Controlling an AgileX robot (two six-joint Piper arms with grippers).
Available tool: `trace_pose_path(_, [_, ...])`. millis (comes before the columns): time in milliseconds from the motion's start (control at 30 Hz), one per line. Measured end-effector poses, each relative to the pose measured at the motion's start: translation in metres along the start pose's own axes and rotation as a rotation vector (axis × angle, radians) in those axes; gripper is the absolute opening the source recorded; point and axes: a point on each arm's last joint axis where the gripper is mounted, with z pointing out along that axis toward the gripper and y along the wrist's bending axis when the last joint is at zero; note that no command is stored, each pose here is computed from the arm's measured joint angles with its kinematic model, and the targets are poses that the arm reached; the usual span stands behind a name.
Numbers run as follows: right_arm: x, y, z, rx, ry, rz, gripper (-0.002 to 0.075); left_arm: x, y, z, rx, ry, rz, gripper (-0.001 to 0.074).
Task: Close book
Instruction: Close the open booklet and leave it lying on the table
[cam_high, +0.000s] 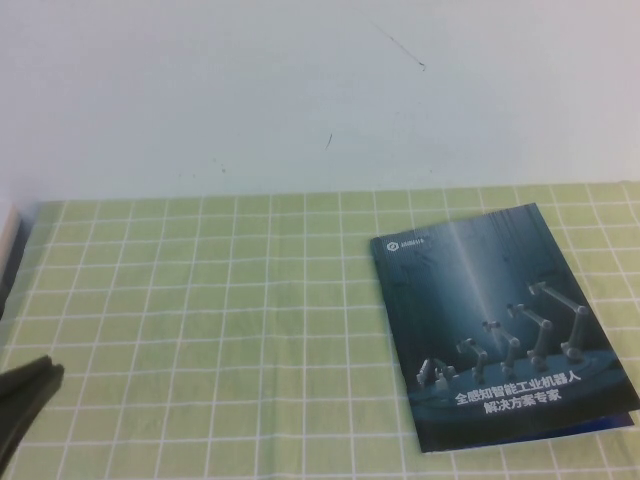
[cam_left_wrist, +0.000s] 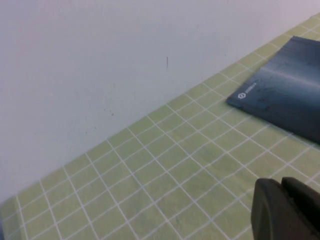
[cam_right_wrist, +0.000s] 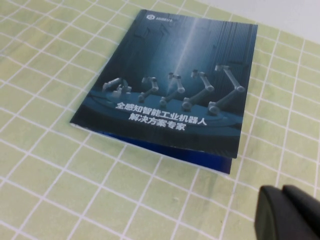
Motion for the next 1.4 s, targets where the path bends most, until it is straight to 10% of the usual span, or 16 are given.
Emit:
trace_pose_path(533, [0.0,0.0,0.0,-0.001,-0.002,0.001,-0.0003,0.042,-0.012,0.003,0.083,0.237,-0.007,-0.0004])
trace_pose_path(967, [0.0,0.0,0.0,-0.001,-0.002,0.001,-0.0003,0.104,0.0,-0.002,-0.348,-0.046,-0.24,-0.0004])
trace_pose_path(1400, [0.0,0.0,0.0,-0.003,-0.003,0.003,-0.0003,0.139,-0.009,-0.006,-0.385,0.06,-0.328,-0.0004])
